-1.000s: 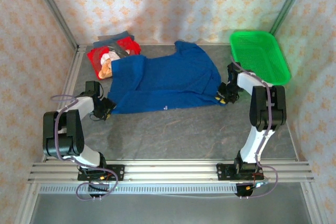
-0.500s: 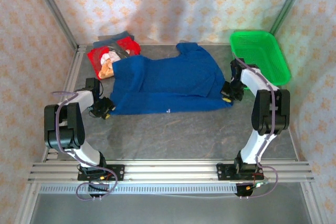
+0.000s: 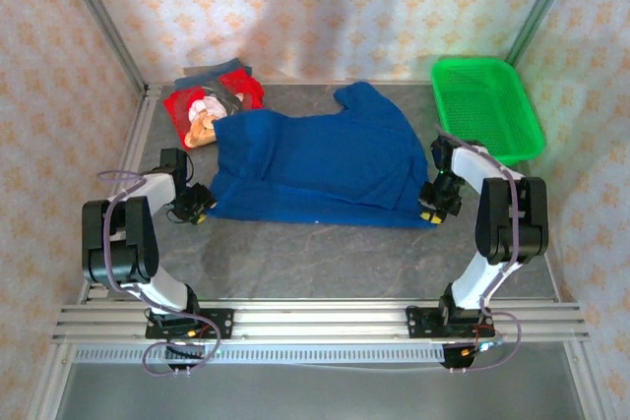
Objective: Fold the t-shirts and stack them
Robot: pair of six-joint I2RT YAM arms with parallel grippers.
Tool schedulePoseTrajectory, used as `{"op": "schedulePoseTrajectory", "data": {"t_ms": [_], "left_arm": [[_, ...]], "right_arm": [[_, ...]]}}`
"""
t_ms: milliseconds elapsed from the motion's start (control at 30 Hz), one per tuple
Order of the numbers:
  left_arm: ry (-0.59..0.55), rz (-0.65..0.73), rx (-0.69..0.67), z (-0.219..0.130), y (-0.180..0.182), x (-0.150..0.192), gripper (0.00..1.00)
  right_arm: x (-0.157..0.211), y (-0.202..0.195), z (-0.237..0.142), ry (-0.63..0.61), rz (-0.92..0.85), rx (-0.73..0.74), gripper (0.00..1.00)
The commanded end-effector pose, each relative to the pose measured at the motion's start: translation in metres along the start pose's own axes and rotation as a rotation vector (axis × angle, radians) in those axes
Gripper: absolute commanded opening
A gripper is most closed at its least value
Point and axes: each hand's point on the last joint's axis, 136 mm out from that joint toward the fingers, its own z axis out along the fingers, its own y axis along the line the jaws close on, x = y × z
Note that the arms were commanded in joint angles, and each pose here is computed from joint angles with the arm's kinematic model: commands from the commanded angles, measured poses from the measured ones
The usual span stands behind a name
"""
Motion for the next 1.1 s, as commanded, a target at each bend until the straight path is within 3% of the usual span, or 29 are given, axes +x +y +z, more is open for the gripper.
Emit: {"op": "schedulePoseTrajectory", "data": {"t_ms": [0,133,267,433,767,1067], "left_arm": [[-0.023,-0.006,-0.098,0.014,0.031,0.003,0.46],[-0.036,0.000,-0.065,0.005,0.019,-0.004,0.52],[-0.053,0.007,-0.066,-0.014,0.013,-0.008,0.58],[-0.119,-0.004,-0.033,-0.048,0.004,-0.013,0.68],[-0.254,0.075,0.140,-0.118,-0.037,-0.025,0.71],[-0.295,0.119,0.193,-0.139,-0.041,-0.016,0.72]], "right_arm": [[-0.022,0.012,-0.014,-0.126,0.043,-0.070,0.25],[-0.047,0.031,-0.033,-0.208,0.062,-0.152,0.41],[-0.054,0.043,-0.059,-0.231,0.044,-0.199,0.45],[-0.033,0.070,-0.085,-0.195,0.012,-0.332,0.49],[-0.010,0.101,-0.025,-0.085,0.080,-0.409,0.47],[-0.015,0.114,0.003,-0.046,0.095,-0.414,0.45]]}}
